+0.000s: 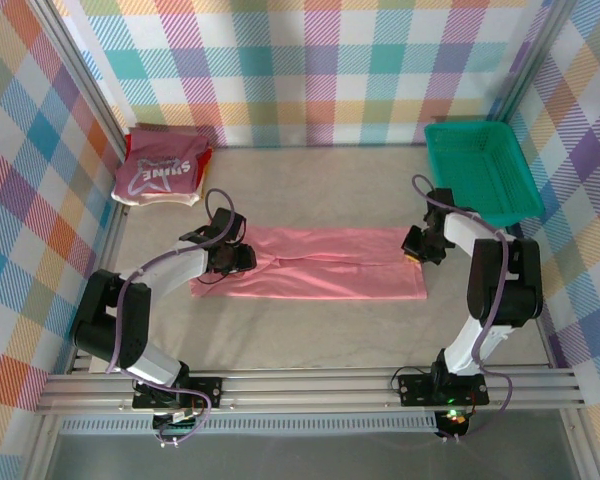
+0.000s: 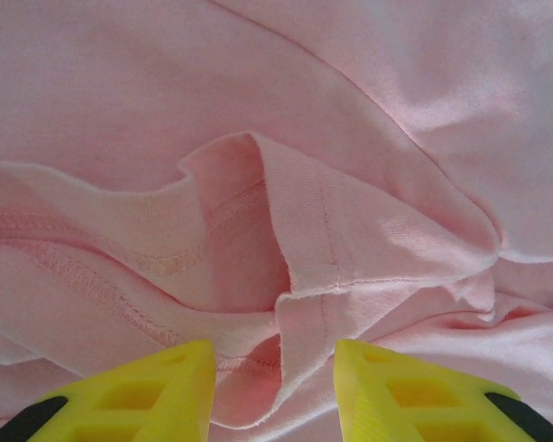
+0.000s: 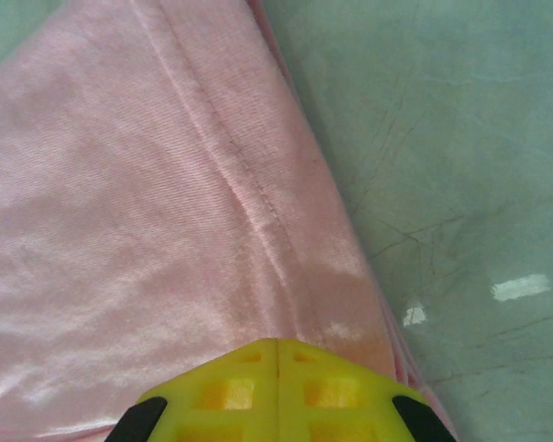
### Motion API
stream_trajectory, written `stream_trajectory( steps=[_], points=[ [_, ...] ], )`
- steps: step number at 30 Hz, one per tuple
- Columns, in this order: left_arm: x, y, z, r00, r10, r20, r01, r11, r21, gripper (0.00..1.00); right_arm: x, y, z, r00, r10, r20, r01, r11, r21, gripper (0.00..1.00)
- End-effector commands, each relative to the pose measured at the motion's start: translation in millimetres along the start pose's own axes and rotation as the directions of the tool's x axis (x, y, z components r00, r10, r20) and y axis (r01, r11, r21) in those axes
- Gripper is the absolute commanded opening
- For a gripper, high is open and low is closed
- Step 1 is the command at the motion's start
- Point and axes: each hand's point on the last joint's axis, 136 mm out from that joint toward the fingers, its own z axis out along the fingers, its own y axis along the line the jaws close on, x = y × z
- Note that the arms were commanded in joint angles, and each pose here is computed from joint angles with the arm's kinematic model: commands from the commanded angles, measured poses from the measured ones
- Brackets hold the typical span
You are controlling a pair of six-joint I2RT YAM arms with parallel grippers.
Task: Fold and stack the t-shirts
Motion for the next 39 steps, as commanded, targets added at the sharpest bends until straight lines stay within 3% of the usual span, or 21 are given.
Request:
stream_trajectory(
  steps=[1,5,6,7,9,10,11,16,18,22,28,39],
  points=[
    [-0.3,-0.3,0.1,1.000,0.008,0.001,-0.008,1.000,-0.017,0.39,-6.4,-0.8,-17.3,0.999,-0.008,0.040,0.008,1.000,0.010,0.00],
    [0.6,0.4,0.2,1.000,0.007,-0.001,-0.007,1.000,-0.019,0.39,-7.1,-3.0,-13.9,0.999,-0.003,0.033,0.003,1.000,0.024,0.01],
    [0.7,0.7,0.1,1.000,0.007,0.000,-0.007,1.000,-0.020,0.39,-5.4,-4.2,-10.8,1.000,0.001,0.018,-0.001,1.000,0.029,0.09],
    [0.9,0.8,-0.3,1.000,0.007,0.000,-0.007,1.000,-0.020,0.39,-2.3,-5.2,-7.0,1.000,0.002,0.001,-0.002,1.000,0.031,0.03],
    [1.4,2.7,-1.0,1.000,0.009,0.005,-0.009,1.000,-0.026,0.39,0.8,-7.1,-1.0,1.000,0.008,-0.012,-0.008,0.999,0.031,0.00],
    [1.7,3.2,-1.1,1.000,0.009,0.005,-0.008,1.000,-0.028,0.39,2.8,-8.0,1.3,1.000,0.010,-0.021,-0.009,0.999,0.033,0.05],
    [1.8,3.1,-1.2,1.000,0.010,0.003,-0.010,1.000,-0.028,0.39,4.1,-9.4,3.2,1.000,0.013,-0.027,-0.012,0.999,0.037,0.23],
    [1.1,3.2,-0.8,1.000,0.010,0.004,-0.010,0.999,-0.031,0.39,7.4,-12.8,10.5,0.999,0.014,-0.040,-0.012,0.999,0.046,0.27],
    [0.7,2.1,-0.4,1.000,0.008,0.002,-0.008,1.000,-0.027,0.39,7.5,-10.1,12.3,0.999,0.012,-0.044,-0.010,0.999,0.031,0.26],
    [0.5,1.8,-0.2,1.000,0.007,0.000,-0.007,1.000,-0.027,0.39,4.4,-5.7,9.6,0.999,0.013,-0.029,-0.013,1.000,0.012,0.10],
    [1.8,3.8,-1.4,1.000,0.007,0.002,-0.007,0.999,-0.033,0.39,-0.2,-4.0,-4.5,1.000,0.002,0.007,-0.003,1.000,0.015,0.02],
    [0.6,7.7,-4.2,1.000,0.000,0.021,0.001,0.999,-0.049,0.38,-15.5,5.3,-35.2,0.995,-0.002,0.097,0.003,1.000,-0.004,0.00]
  ],
)
